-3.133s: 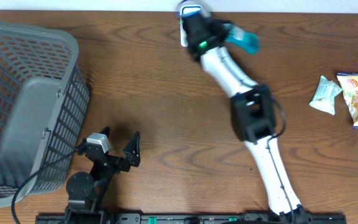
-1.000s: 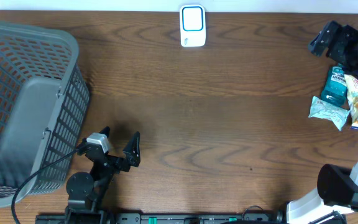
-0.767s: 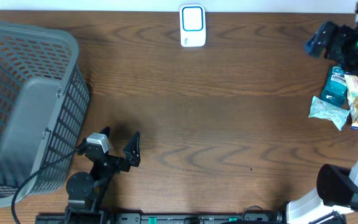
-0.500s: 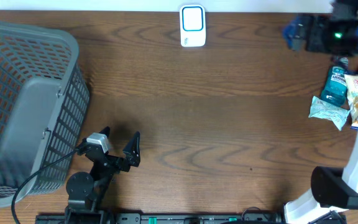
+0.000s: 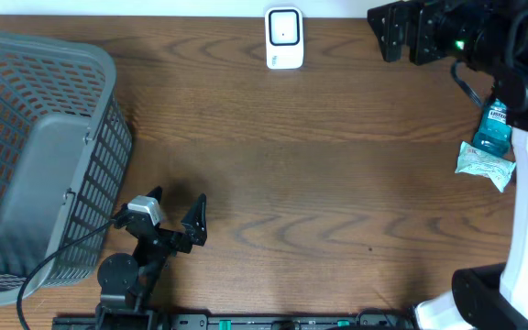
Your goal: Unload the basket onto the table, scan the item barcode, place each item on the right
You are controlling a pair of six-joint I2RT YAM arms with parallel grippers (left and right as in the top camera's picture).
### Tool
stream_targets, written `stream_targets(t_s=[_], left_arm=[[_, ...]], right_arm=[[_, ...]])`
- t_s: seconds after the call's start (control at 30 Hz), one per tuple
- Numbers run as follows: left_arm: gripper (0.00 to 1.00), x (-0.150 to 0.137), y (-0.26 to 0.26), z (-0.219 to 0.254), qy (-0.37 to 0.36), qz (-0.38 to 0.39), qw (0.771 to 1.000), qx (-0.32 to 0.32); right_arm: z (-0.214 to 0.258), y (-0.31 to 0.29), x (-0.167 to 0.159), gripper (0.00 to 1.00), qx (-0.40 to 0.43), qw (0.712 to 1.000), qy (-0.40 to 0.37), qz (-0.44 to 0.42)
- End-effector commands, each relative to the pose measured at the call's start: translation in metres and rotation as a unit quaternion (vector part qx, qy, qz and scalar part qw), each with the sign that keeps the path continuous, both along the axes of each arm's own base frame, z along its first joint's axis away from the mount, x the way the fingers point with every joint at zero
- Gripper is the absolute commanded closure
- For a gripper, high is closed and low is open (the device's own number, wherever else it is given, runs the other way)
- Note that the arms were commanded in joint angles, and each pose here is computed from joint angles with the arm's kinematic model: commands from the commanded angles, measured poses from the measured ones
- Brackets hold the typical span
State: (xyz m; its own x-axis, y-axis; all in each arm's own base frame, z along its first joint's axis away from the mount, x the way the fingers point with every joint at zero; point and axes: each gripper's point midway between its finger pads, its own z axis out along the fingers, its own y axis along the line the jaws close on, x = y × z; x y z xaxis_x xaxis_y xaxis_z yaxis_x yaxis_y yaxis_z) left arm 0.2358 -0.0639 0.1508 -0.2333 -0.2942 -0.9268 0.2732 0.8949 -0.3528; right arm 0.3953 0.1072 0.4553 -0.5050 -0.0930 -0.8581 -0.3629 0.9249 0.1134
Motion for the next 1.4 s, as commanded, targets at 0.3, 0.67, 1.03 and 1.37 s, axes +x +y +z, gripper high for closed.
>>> stream_targets(t_s=[0.3, 0.67, 1.03, 1.37], left_arm=[[0.01, -0.001, -0.002, -0.016, 0.019, -0.005, 1.000, 0.000], [0.01, -0.001, -0.002, -0.016, 0.019, -0.005, 1.000, 0.000], [0.01, -0.001, -0.002, -0.016, 0.019, -0.005, 1.000, 0.000], [0.01, -0.001, -0.002, -0.016, 0.019, -0.005, 1.000, 0.000]], right_arm=[[0.059, -0.004, -0.039, 0.01, 0.007, 0.995, -0.097, 0.009], [0.070, -0.012, -0.084, 0.01, -0.036, 0.983, -0.175, 0.030], [0.011, -0.040, -0.117, 0.01, -0.036, 0.969, -0.242, -0.011], [-0.072, -0.069, -0.159, 0.01, -0.042, 0.934, -0.349, -0.066]])
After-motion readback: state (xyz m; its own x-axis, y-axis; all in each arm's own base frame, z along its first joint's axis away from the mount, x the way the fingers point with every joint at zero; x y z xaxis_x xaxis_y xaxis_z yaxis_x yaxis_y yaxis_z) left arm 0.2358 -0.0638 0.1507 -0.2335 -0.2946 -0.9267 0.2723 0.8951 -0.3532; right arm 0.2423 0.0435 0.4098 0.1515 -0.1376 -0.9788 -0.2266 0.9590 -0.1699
